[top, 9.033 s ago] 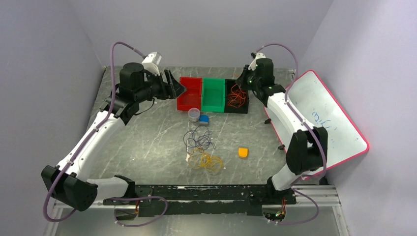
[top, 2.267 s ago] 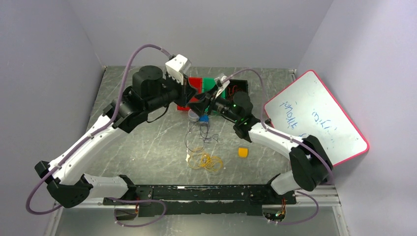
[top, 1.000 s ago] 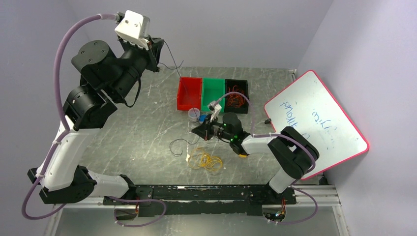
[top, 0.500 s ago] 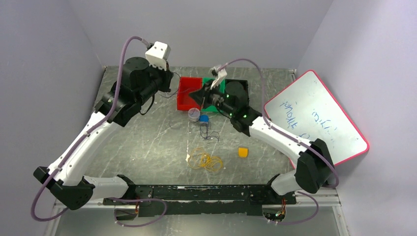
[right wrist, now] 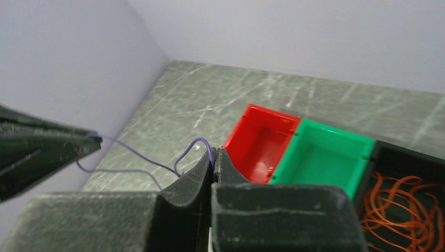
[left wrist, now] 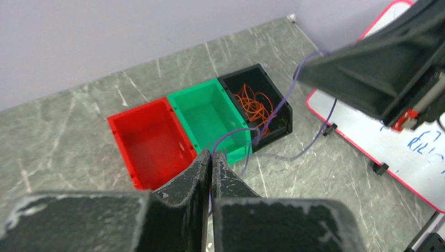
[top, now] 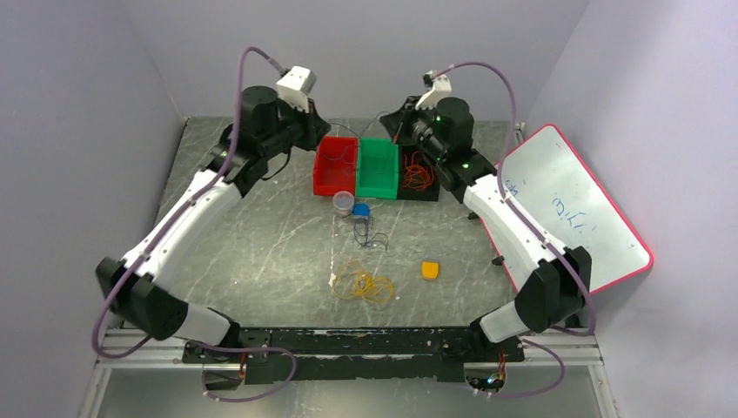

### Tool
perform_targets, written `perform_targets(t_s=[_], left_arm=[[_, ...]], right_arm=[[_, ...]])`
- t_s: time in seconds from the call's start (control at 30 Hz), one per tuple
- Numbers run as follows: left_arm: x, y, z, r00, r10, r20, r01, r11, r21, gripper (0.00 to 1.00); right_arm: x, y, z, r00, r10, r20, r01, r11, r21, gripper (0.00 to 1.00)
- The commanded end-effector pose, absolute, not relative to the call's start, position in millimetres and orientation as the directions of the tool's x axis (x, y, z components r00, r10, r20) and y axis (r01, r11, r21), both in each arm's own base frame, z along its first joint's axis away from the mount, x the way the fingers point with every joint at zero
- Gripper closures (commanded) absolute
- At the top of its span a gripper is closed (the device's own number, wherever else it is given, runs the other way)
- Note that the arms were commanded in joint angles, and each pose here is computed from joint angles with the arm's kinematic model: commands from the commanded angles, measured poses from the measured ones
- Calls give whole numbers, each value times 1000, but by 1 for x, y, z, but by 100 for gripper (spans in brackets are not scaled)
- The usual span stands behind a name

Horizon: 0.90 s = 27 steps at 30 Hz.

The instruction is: Untangle the cables

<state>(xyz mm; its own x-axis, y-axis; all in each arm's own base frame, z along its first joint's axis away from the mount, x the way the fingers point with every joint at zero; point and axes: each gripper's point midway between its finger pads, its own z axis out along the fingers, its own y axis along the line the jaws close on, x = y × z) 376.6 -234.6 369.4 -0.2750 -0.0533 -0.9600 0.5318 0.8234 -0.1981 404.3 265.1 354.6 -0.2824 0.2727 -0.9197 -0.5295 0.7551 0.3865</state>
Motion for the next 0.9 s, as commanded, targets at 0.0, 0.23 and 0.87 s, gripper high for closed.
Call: perform_targets(t_s=[0.0,0.23,0.87], left_arm=[[396,-268,367,-283,-74,-956,628,739,-243,93],[435,-305,335,-342,-84,-936,660,688,-303,93],[503,-331,246,-453,-40,-891,582,743,-329,93]], right_arm=[[432,243,341,-306,262,-915,-478,789,386,100],[468,223,322,-306,256,-917,-428,824,372,100],[521,251,261,-422,280,-862,-485,734,475,100]])
